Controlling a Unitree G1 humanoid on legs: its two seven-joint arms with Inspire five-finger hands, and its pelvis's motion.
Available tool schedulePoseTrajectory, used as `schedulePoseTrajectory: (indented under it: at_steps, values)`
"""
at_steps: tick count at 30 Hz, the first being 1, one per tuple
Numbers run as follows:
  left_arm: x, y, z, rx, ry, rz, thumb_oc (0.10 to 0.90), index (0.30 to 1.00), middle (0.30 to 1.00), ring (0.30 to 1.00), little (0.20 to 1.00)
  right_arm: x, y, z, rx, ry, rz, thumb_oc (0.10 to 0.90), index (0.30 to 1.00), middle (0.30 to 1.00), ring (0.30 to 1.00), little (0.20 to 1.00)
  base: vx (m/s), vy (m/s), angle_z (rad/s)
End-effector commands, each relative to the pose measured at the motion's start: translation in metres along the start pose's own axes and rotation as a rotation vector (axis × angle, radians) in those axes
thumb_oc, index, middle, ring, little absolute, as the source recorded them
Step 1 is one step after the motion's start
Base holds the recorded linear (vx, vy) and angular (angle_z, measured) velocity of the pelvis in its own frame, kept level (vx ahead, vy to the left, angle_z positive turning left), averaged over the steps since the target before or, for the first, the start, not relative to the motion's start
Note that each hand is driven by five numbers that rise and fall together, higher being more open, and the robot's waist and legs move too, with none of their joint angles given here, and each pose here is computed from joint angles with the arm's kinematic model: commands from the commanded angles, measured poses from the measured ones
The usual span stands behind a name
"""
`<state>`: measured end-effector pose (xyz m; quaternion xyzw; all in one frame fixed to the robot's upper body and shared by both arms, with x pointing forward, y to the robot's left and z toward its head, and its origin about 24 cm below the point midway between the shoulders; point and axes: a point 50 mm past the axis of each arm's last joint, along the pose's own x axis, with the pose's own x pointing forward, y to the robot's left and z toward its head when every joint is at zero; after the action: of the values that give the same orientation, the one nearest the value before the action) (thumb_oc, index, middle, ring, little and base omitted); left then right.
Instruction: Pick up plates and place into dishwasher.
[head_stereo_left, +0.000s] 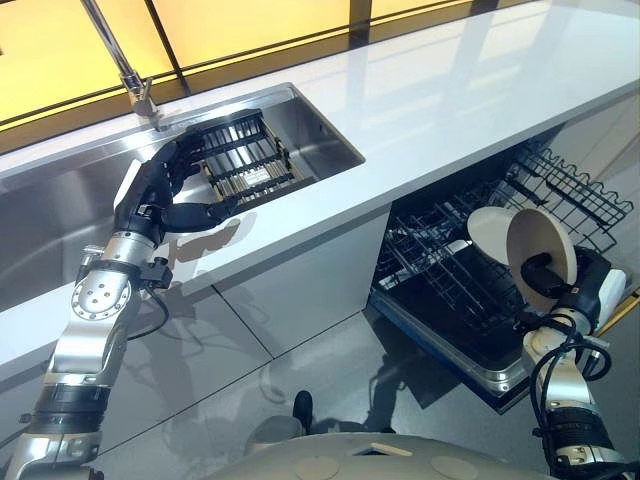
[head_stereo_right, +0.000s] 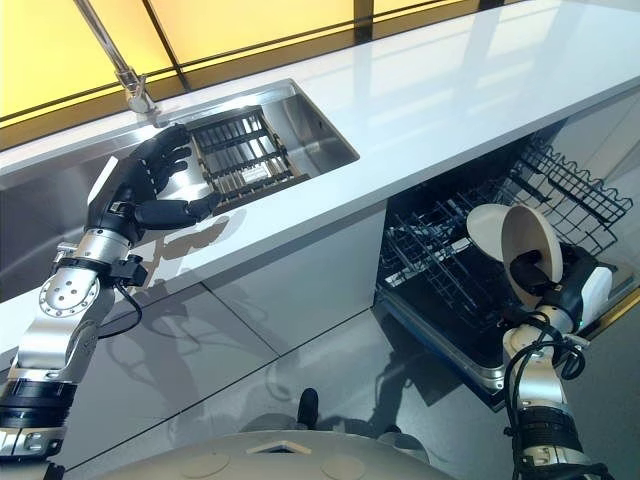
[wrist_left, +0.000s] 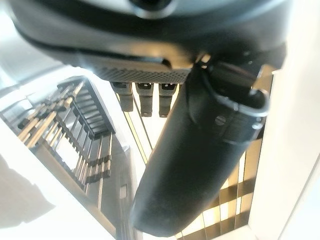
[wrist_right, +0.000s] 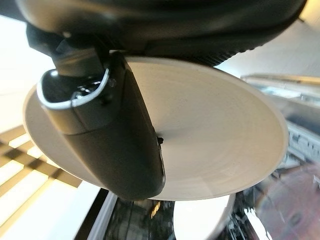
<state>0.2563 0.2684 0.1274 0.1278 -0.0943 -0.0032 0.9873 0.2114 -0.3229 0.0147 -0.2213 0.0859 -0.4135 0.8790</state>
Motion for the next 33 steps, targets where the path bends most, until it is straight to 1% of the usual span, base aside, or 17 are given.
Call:
schedulePoseTrajectory:
  at_steps: [1,3,5,16,22,27,28,29,33]
  values:
    - [0.008,0.019,0.031,0.046,-0.159,0.069,0.8,0.9,0.9,0.9,0.9,0.028,-0.005,0.055,0.013,-0.231,-0.049,0.1,0.3,0.3,0.3,0.2,0.03,0.005,0.24]
    - [0.008,0.017,0.029,0.044,-0.145,0.055,0.8,0.9,0.9,0.9,0.9,0.03,-0.001,0.047,-0.037,-0.17,-0.035,0.1,0.3,0.3,0.3,0.2,0.03,0.007,0.25]
    - [0.007,0.015,0.029,0.047,-0.136,0.043,0.8,0.9,0.9,0.9,0.9,0.03,0.003,0.041,-0.05,-0.124,-0.022,0.1,0.3,0.3,0.3,0.2,0.03,0.007,0.22]
    - [0.005,0.011,0.025,0.04,-0.108,0.011,0.8,0.9,0.9,0.9,0.9,0.02,0.025,0.012,-0.16,0.027,0.081,0.1,0.3,0.3,0.3,0.2,0.02,0.012,0.16]
    - [0.005,0.007,0.024,0.032,-0.101,-0.012,0.8,0.9,0.9,0.9,0.9,0.013,0.036,0.005,-0.236,0.036,0.151,0.1,0.3,0.3,0.3,0.2,0.02,0.015,0.1]
    - [0.008,0.0,0.024,0.028,-0.1,-0.043,0.8,0.9,0.9,0.9,0.9,0.014,0.044,0.014,-0.262,-0.004,0.187,0.1,0.3,0.3,0.3,0.2,0.0,0.0,0.0]
    - [0.009,-0.002,0.025,0.024,-0.102,-0.049,0.8,0.9,0.9,0.9,0.9,0.016,0.045,0.019,-0.258,-0.018,0.192,0.125,0.321,0.321,0.321,0.225,0.0,0.0,0.0]
    - [0.01,-0.003,0.025,0.021,-0.103,-0.052,0.8,0.9,0.9,0.9,0.9,0.017,0.047,0.024,-0.252,-0.033,0.192,0.8,0.9,0.9,0.9,0.9,0.0,0.0,0.0]
    - [0.013,-0.009,0.024,0.015,-0.102,-0.068,0.8,0.9,0.9,0.9,0.9,0.018,0.052,0.051,-0.166,-0.136,0.168,0.8,0.9,0.9,0.9,0.9,0.0,0.0,0.0]
